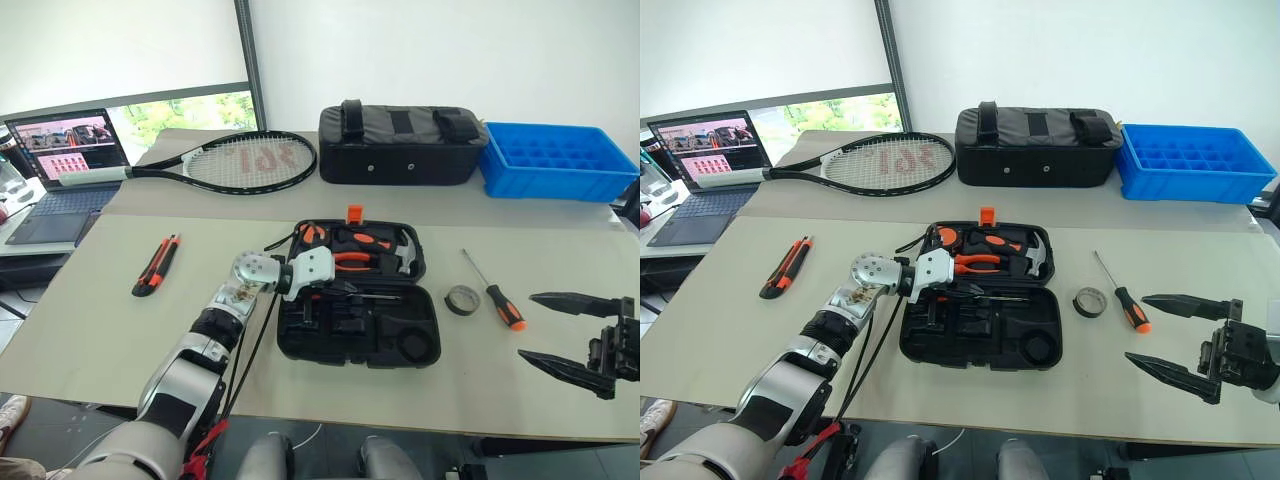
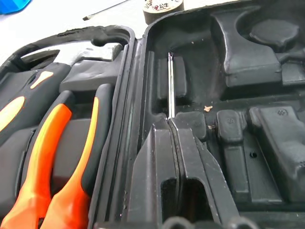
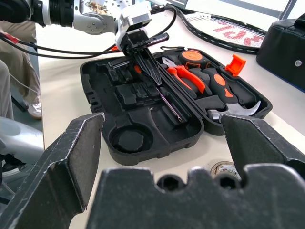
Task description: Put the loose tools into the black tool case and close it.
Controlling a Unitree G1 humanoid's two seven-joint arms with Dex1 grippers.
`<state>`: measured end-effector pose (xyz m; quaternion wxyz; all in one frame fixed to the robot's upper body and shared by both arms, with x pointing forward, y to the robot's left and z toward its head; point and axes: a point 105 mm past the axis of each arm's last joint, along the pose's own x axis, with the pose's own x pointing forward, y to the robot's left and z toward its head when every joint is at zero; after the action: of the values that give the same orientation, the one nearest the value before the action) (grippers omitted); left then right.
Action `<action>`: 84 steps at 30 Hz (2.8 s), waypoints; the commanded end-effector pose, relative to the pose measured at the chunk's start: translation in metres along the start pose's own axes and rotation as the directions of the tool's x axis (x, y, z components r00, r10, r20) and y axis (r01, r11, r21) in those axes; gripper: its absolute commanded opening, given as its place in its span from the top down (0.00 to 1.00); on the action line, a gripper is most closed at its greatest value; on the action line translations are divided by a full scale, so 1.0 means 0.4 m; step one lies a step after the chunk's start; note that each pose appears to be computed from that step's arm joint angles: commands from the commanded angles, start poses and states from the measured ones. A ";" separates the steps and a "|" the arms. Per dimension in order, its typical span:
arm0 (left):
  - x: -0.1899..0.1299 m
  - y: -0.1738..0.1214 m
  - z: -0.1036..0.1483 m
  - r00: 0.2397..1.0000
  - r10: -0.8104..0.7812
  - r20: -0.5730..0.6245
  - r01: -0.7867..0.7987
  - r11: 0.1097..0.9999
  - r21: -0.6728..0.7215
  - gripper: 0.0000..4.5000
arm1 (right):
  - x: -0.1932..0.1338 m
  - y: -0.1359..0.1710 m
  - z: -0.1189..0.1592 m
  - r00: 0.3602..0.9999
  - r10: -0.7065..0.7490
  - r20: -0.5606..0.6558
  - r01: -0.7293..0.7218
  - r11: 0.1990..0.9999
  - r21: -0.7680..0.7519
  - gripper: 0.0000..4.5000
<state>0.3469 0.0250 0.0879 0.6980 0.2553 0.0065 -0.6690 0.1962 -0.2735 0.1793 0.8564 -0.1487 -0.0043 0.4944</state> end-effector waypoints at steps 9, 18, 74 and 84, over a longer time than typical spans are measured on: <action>-0.014 0.010 -0.008 0.999 0.040 -0.002 -0.040 0.999 -0.030 0.99 | 0.006 -0.048 -0.012 0.983 -0.134 -0.126 0.133 0.991 -0.019 0.00; -0.176 0.036 0.177 0.973 0.079 0.219 -0.059 0.993 -0.098 0.84 | 0.016 -0.169 -0.153 0.844 -0.385 -0.373 0.448 0.889 0.096 0.00; -0.450 -0.172 0.238 0.978 0.201 -0.065 -0.211 0.932 -0.296 0.00 | 0.321 -0.116 -0.113 0.873 0.239 -0.424 -0.339 0.924 -0.177 0.81; -0.450 -0.185 0.239 0.974 0.210 -0.082 -0.225 0.929 -0.294 0.00 | 0.369 -0.109 -0.123 0.847 0.329 -0.417 -0.441 0.873 -0.206 0.81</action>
<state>0.2293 0.1589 0.1985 0.7965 0.1441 0.1124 -0.5764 0.3148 -0.1830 0.1145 0.7013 -0.3449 0.1310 0.6100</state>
